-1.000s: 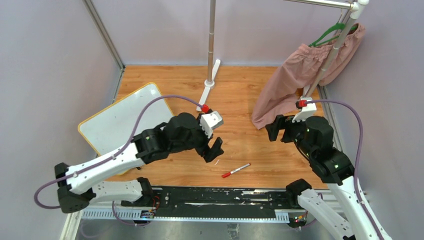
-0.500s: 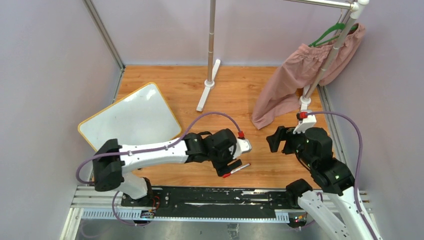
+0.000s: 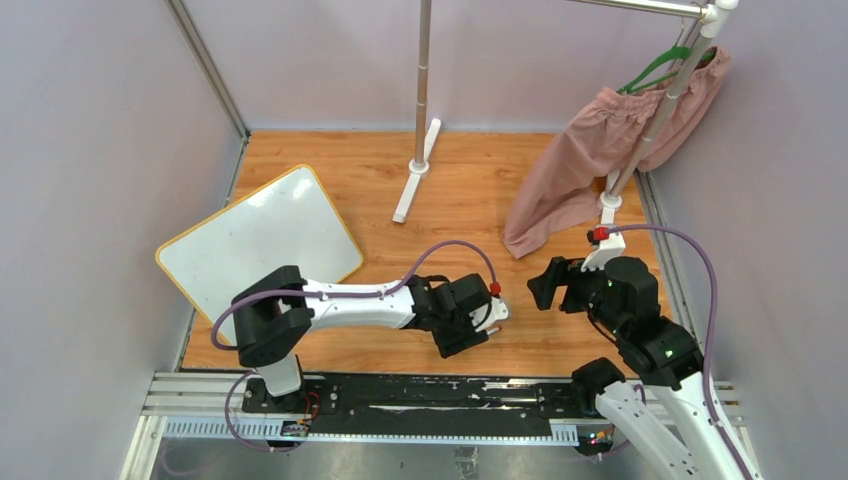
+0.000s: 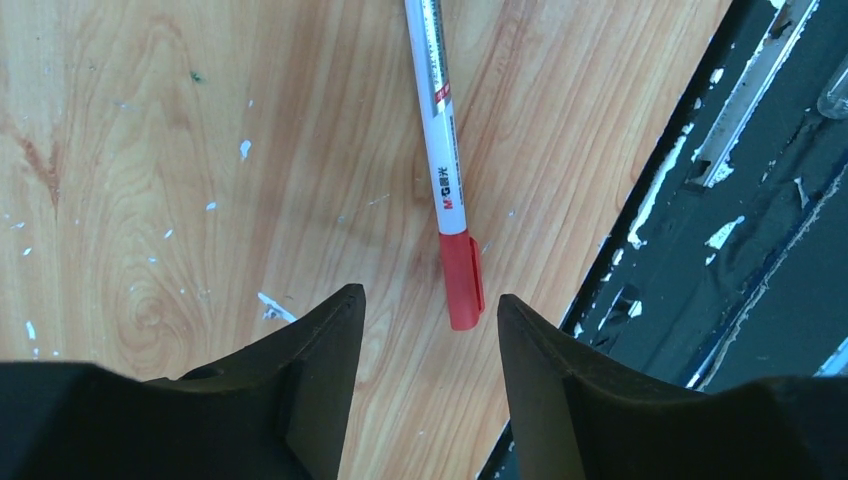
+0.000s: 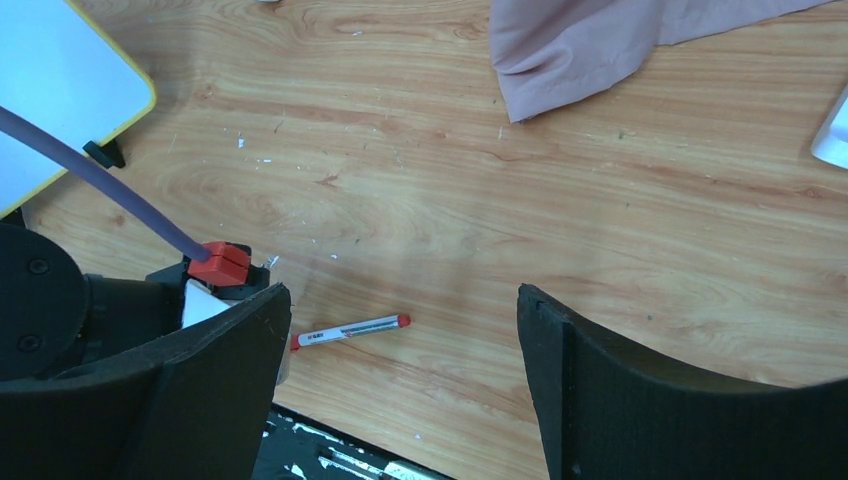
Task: Write a sentence on the whiteboard
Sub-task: Move the whiteboard to the center of the board.
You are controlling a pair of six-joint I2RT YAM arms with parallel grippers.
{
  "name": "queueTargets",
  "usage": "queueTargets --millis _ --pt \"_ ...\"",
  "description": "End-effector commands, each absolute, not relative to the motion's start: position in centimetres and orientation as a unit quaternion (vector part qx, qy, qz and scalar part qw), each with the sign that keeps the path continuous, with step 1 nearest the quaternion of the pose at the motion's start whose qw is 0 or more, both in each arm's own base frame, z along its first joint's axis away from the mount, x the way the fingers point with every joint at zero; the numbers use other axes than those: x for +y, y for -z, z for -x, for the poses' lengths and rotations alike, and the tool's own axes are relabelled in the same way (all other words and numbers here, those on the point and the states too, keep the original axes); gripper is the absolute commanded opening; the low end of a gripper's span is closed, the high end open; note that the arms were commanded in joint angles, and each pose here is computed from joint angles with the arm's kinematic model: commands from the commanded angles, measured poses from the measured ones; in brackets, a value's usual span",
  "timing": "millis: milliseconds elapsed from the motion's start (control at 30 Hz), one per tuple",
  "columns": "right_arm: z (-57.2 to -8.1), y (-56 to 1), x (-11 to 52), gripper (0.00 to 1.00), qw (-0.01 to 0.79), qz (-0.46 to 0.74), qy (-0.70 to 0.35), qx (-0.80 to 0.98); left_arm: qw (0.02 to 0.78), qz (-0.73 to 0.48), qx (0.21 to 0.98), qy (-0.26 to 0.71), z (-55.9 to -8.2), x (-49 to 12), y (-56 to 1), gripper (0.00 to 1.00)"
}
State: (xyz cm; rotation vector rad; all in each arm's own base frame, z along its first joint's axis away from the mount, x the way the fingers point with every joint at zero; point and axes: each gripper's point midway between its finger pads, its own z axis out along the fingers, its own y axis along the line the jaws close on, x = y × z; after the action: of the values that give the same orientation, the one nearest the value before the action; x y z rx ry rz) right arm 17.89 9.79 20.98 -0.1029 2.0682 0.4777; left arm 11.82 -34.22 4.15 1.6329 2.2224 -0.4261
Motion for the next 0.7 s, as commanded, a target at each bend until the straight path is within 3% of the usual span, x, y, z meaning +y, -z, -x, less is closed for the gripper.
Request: queueTargets --millis 0,533,667 --pt "-17.7 -21.0 9.7 0.87 0.489 0.034 -0.203 0.848 0.19 -0.57 0.78 0.175 -11.7 -35.8 -4.1 0.56" --pt "-17.8 -22.1 9.3 0.86 0.504 0.032 -0.197 0.841 0.173 -0.567 0.792 0.144 -10.5 -34.4 -0.5 0.48" --pt "-17.9 -22.6 9.0 0.86 0.51 0.031 -0.19 0.838 0.168 -0.572 0.793 0.128 -10.4 -34.2 0.2 0.4"
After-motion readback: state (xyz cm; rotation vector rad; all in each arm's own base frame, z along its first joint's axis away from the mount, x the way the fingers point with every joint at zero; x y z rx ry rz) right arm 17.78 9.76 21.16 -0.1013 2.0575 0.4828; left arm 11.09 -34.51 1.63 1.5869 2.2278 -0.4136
